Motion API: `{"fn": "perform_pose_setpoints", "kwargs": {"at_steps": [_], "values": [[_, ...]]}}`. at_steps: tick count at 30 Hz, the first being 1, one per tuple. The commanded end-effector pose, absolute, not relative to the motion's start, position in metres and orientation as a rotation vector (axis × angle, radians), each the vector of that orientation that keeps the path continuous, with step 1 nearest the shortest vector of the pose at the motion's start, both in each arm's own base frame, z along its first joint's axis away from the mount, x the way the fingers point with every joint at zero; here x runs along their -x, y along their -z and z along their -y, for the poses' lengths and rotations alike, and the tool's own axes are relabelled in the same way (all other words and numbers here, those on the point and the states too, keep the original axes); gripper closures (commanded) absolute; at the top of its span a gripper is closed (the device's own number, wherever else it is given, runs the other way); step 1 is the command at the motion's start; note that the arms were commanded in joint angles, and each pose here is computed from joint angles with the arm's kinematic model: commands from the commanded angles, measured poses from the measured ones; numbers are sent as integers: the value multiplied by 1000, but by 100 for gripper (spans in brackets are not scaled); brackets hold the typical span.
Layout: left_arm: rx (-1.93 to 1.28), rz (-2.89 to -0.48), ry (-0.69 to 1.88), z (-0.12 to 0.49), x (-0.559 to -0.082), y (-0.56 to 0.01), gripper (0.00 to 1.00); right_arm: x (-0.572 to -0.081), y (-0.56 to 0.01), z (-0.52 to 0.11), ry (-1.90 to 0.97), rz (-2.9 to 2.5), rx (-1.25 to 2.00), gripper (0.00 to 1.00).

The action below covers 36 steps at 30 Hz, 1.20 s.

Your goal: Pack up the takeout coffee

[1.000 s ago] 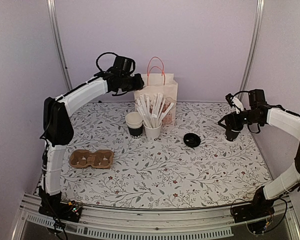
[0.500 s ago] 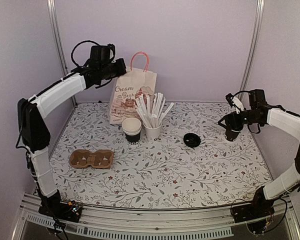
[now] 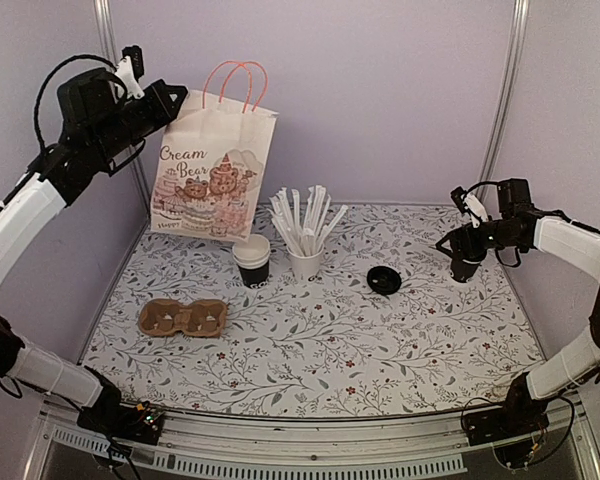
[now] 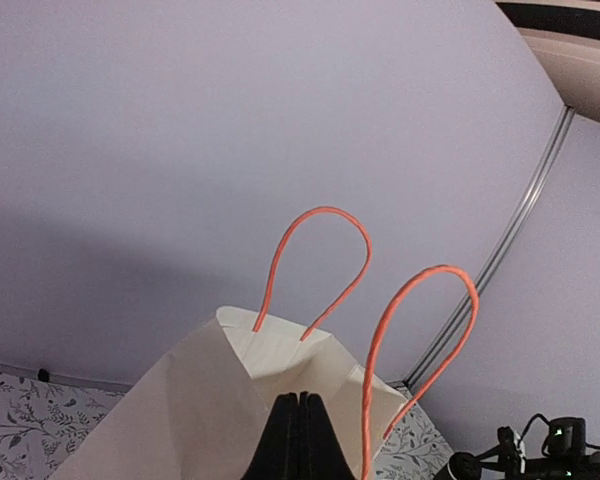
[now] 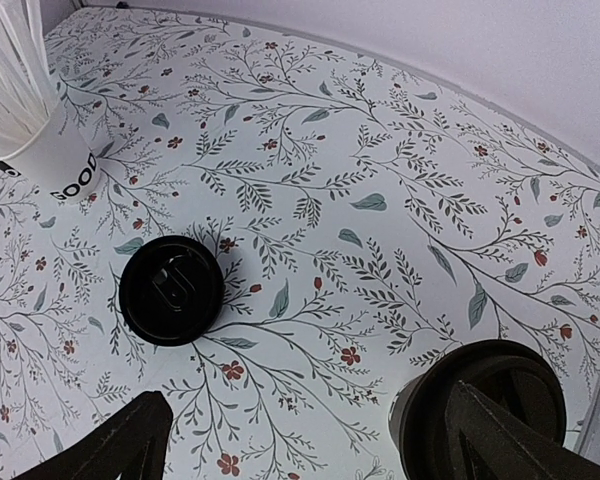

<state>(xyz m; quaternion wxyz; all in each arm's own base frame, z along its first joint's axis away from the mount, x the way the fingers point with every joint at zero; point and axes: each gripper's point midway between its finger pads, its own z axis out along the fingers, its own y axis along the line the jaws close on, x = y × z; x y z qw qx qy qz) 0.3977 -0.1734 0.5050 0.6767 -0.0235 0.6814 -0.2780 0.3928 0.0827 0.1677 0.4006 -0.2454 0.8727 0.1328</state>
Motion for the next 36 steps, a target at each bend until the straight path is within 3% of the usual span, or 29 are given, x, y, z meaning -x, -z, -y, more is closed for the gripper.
{"fn": "perform_pose_setpoints", "kwargs": {"at_steps": [1,9,17,36], "values": [[-89,-1509,776,200,-353,-510,100,-394,-162,-82,-327,-2214,627,1],[-228,-1464,989,242,-257,-520,100,-396,-157,-81,-322,-2228,624,1],[-254,-1489,1211,257,-218,-494,100,-396,-157,-82,-341,-2229,622,1],[-62,-1371,1436,335,-187,-383,100,-396,-151,-84,-357,-2245,631,1]]}}
